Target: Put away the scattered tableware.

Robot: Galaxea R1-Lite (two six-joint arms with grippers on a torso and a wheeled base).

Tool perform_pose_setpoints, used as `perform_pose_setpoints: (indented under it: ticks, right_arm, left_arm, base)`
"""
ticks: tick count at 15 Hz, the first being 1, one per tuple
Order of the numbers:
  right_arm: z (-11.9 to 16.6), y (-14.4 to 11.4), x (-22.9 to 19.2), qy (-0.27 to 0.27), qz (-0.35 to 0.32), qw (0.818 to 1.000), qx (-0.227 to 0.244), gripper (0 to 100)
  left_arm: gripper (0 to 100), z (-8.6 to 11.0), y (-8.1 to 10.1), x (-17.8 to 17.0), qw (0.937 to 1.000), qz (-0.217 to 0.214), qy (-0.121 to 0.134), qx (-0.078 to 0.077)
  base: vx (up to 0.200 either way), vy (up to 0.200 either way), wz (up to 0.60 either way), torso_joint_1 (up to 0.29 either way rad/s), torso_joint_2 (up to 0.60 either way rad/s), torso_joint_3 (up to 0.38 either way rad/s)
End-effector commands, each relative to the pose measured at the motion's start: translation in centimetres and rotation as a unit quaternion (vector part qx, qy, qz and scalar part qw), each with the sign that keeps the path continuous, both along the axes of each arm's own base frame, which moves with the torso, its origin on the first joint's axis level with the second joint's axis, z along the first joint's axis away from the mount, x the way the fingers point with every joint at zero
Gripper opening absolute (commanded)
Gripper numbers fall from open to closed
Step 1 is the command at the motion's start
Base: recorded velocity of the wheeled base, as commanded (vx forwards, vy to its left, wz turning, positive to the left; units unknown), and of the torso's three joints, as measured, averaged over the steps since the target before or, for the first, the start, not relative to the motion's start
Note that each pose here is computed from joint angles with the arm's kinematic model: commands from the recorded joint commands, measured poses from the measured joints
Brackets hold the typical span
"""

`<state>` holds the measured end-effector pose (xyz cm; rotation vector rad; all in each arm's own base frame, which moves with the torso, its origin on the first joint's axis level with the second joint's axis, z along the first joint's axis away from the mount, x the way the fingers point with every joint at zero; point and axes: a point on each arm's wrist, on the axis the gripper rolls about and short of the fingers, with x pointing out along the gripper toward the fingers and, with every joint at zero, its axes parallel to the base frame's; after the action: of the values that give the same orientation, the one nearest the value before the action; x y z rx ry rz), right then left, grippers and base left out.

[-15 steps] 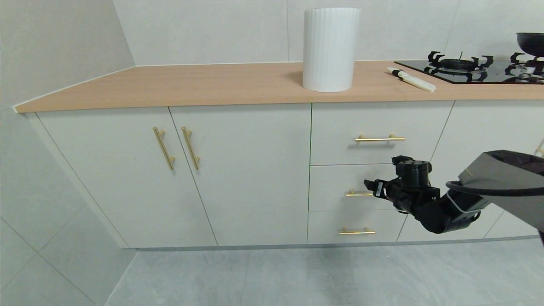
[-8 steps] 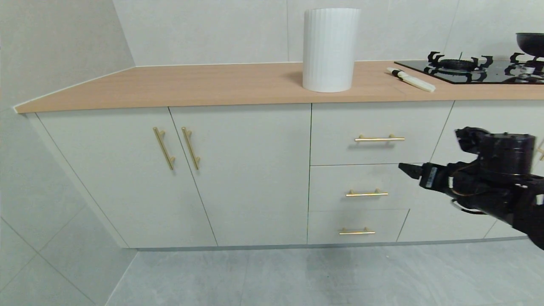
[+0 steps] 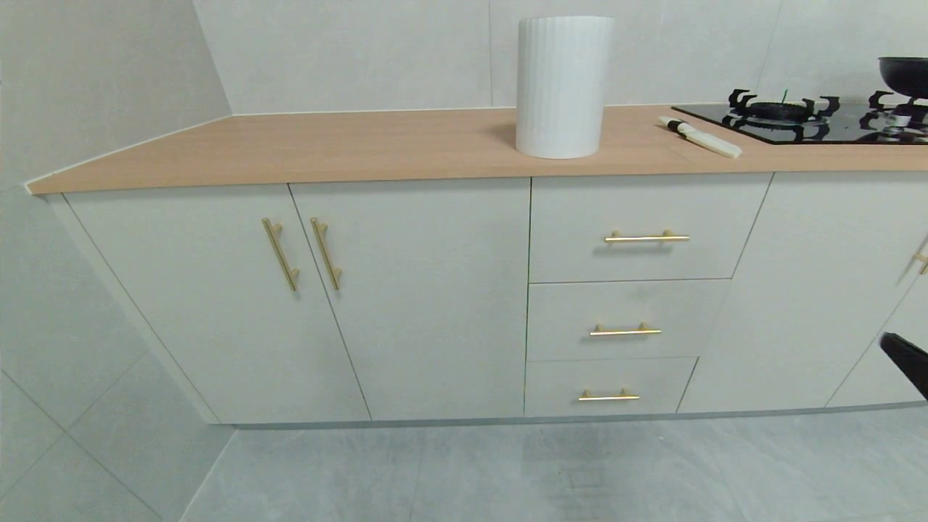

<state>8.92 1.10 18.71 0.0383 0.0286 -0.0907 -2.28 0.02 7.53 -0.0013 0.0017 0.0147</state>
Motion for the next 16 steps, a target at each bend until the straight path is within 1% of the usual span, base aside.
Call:
perform_pose_setpoints:
  ticks: [1, 2, 3, 5, 6, 7, 8, 9, 10, 12, 14, 16]
  right_arm:
    - [-2.4, -1.8, -8.2, -0.056, -0.049, 0.997, -0.027, 100]
    - [-3.3, -1.9, -9.5, -0.054, -0.073, 0.995, -0.039, 100]
    - [-4.1, -2.0, -10.8, -0.058, -0.096, 0.993, -0.041, 100]
    - [-4.8, -2.0, -12.5, -0.086, -0.108, 0.99, -0.04, 100]
    - [-5.1, -1.9, -12.8, -0.098, -0.102, 0.989, -0.045, 100]
    - [-5.5, -1.7, -13.3, -0.118, -0.084, 0.988, -0.046, 100]
    - [-6.1, -1.5, -13.1, -0.113, -0.052, 0.991, -0.049, 100]
    - [-6.5, -1.5, -12.8, -0.108, -0.037, 0.992, -0.05, 100]
    - [-7.2, -1.4, -12.5, -0.097, -0.019, 0.994, -0.051, 100]
    - [-9.3, -1.1, -11.6, -0.064, 0.043, 0.996, -0.048, 100]
    - [-10.5, -1.0, -11.2, -0.047, 0.063, 0.996, -0.047, 100]
    - [-11.2, -1.0, -11.2, -0.015, 0.081, 0.996, -0.045, 100]
  left_arm:
    - [100, 0.0, 0.0, 0.0, 1.0, 0.0, 0.0, 0.0]
    - [100, 0.0, 0.0, 0.0, 1.0, 0.0, 0.001, 0.0]
    - [100, 0.0, 0.0, 0.0, 1.0, 0.0, 0.001, 0.0]
    - [100, 0.0, 0.0, 0.0, 1.0, 0.0, 0.001, 0.0]
    - [100, 0.0, 0.0, 0.0, 1.0, 0.0, 0.001, 0.0]
    - [100, 0.0, 0.0, 0.0, 1.0, 0.0, 0.0, 0.0]
    - [100, 0.0, 0.0, 0.0, 1.0, 0.0, 0.001, 0.0]
    - [100, 0.0, 0.0, 0.0, 1.0, 0.0, 0.0, 0.0]
    - [100, 0.0, 0.0, 0.0, 1.0, 0.0, 0.0, 0.0]
    - [100, 0.0, 0.0, 0.0, 1.0, 0.0, 0.0, 0.0]
    - [100, 0.0, 0.0, 0.0, 1.0, 0.0, 0.0, 0.0]
    - [100, 0.0, 0.0, 0.0, 1.0, 0.0, 0.0, 0.0]
  base:
    - [0.0, 0.0, 0.0, 0.0, 0.0, 0.0]
    - [0.0, 0.0, 0.0, 0.0, 0.0, 0.0]
    - [0.0, 0.0, 0.0, 0.0, 0.0, 0.0]
    - [0.0, 0.0, 0.0, 0.0, 0.0, 0.0]
    - [0.0, 0.0, 0.0, 0.0, 0.0, 0.0]
    - [0.0, 0.0, 0.0, 0.0, 0.0, 0.0]
    - [0.0, 0.0, 0.0, 0.0, 0.0, 0.0]
    - [0.0, 0.0, 0.0, 0.0, 0.0, 0.0]
    - [0.0, 0.0, 0.0, 0.0, 0.0, 0.0]
    - [0.0, 0.0, 0.0, 0.0, 0.0, 0.0]
    - [0.0, 0.0, 0.0, 0.0, 0.0, 0.0]
    - [0.0, 0.0, 0.0, 0.0, 0.0, 0.0]
